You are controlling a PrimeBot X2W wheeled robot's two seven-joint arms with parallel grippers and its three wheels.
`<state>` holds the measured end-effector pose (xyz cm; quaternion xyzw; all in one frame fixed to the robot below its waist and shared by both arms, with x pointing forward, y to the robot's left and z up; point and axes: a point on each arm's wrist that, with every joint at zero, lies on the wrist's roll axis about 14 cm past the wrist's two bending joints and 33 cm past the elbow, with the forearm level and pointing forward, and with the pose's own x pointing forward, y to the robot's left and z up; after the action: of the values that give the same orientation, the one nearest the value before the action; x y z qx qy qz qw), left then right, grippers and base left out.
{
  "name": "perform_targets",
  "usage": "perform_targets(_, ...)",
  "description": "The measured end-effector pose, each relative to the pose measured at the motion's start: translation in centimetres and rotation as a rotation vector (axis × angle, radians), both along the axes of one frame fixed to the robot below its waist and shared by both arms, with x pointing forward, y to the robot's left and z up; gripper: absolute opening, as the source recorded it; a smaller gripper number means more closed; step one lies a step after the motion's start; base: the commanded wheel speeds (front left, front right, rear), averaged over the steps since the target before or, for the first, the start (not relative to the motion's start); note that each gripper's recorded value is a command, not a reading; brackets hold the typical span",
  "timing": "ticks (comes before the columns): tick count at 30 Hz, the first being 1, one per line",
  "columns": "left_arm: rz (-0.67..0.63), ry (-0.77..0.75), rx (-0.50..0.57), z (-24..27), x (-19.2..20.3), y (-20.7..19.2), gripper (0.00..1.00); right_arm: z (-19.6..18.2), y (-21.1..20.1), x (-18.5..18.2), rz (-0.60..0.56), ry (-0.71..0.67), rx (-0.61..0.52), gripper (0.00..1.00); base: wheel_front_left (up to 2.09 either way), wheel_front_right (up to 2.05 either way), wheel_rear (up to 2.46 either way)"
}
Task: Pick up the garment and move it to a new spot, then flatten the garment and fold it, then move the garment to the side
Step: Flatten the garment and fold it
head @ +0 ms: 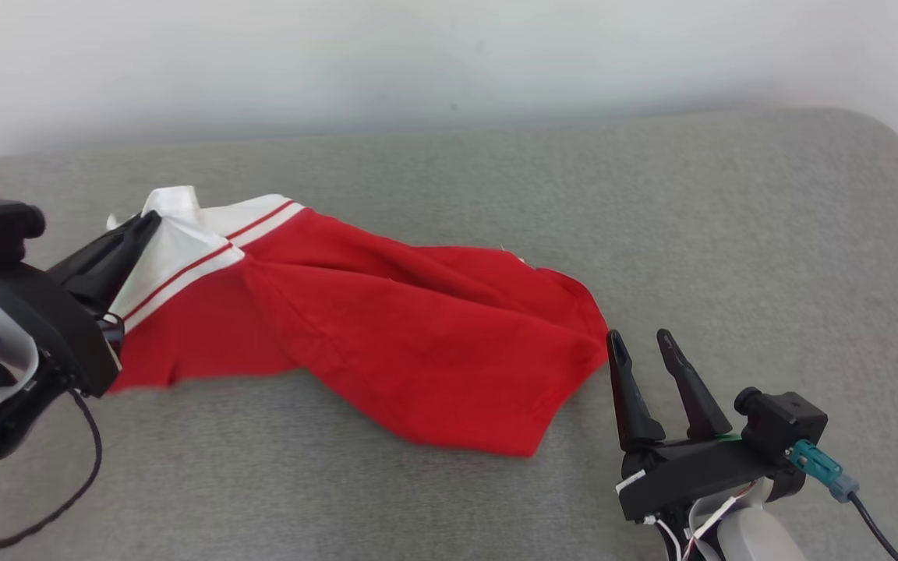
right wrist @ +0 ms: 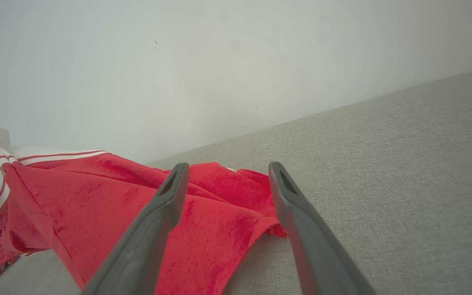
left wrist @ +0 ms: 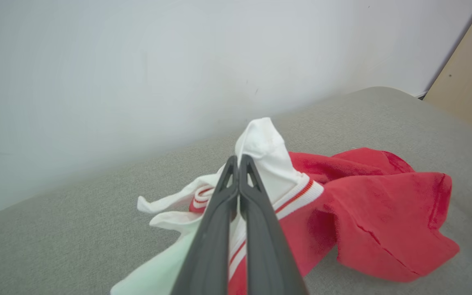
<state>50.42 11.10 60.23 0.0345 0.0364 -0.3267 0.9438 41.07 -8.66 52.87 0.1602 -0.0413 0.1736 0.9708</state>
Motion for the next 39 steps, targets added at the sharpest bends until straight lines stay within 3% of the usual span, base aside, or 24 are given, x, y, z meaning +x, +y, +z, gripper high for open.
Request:
perform_targets(7,-0.048,-0.065,-0.011,1.3,-3.4,-0.8,0.0,0.6,1.8,-0.3,0.048,-0.016,0.012,1.0,0.0,0.0,0.0)
perform_targets(18,-0.003,0.06,-0.078,-5.8,-9.3,-1.7,0.0,0.4,2.3,-0.2,0.058,-0.008,0.018,1.0,0.0,0.0,0.0)
perform_targets(25,0.053,0.101,-0.114,-7.9,-10.9,-2.0,0.0,0.3,1.9,0.1,0.052,-0.003,0.012,1.0,0.0,0.0,0.0)
perform_targets(26,0.065,0.106,-0.124,-8.1,-11.0,-2.0,0.46,0.2,1.8,0.1,0.05,-0.001,0.01,1.0,0.0,0.0,0.0)
perform_targets(27,0.075,0.104,-0.132,-8.2,-11.1,-2.0,0.85,0.2,1.8,0.1,0.049,0.002,0.008,1.0,0.0,0.0,0.0)
perform_targets(28,0.091,0.092,-0.144,-7.9,-11.0,-1.9,1.0,0.2,1.8,0.2,0.049,0.002,0.008,1.0,0.0,0.0,0.0)
perform_targets(39,0.201,0.025,-0.254,-6.6,-12.7,-0.7,1.0,0.5,2.4,0.2,0.069,0.001,0.005,1.0,0.0,0.0,0.0)
